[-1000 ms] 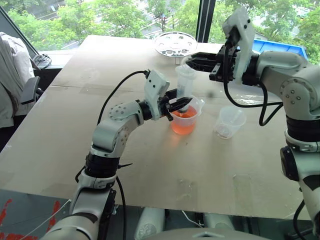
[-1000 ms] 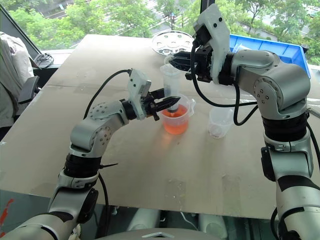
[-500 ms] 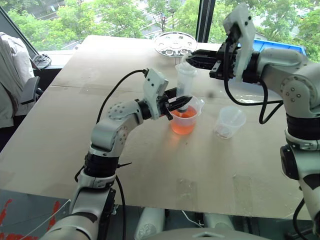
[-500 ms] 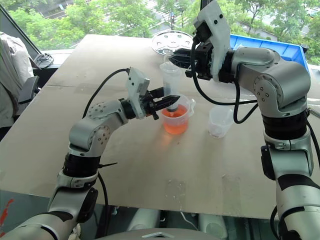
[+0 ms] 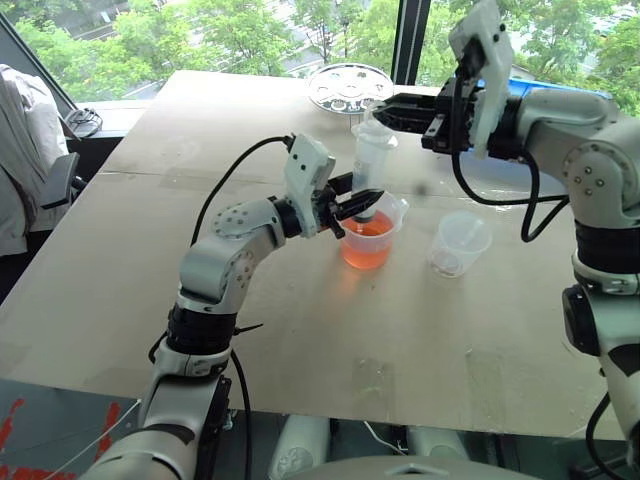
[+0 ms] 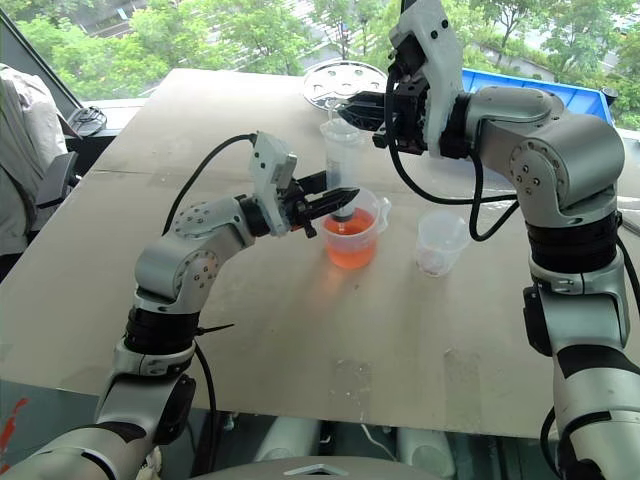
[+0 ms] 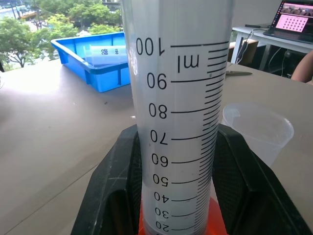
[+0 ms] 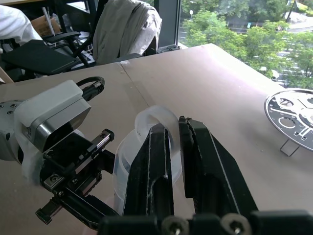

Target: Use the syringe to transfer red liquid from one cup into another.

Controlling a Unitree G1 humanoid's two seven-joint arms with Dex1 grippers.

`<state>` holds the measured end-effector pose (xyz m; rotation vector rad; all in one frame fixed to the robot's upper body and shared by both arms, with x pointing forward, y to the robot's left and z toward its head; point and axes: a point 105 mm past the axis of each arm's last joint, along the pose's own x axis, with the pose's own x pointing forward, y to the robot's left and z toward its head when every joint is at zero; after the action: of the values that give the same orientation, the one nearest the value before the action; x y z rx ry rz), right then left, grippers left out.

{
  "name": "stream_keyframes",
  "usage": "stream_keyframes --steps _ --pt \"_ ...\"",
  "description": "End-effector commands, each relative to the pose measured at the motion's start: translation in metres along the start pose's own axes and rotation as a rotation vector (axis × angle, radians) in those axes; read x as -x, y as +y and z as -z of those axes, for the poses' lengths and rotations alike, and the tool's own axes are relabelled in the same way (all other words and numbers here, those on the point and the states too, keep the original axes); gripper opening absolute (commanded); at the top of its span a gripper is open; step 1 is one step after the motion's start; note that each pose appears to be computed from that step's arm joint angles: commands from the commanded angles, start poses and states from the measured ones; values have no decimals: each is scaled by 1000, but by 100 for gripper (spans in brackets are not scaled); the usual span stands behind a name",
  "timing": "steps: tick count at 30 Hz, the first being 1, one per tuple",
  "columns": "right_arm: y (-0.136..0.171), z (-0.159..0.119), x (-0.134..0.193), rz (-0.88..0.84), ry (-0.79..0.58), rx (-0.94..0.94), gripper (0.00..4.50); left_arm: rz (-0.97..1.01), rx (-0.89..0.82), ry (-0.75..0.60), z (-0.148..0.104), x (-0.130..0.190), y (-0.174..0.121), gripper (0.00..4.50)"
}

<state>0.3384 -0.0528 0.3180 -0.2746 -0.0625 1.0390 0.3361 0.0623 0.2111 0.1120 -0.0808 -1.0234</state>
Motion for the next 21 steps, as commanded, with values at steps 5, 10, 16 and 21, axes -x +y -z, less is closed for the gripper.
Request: stream_keyframes --steps 5,10,16,21 --pt "-23 -52 25 156 -138 164 4 85 34 47 15 -2 -19 140" --pt "-20 -45 23 137 -117 169 4 85 47 46 15 -1 -20 140" --pt "-16 -42 20 123 -113 166 4 97 47 57 15 0 -21 140" --pt "-7 -35 18 82 -99 166 4 102 46 64 13 -1 -21 140"
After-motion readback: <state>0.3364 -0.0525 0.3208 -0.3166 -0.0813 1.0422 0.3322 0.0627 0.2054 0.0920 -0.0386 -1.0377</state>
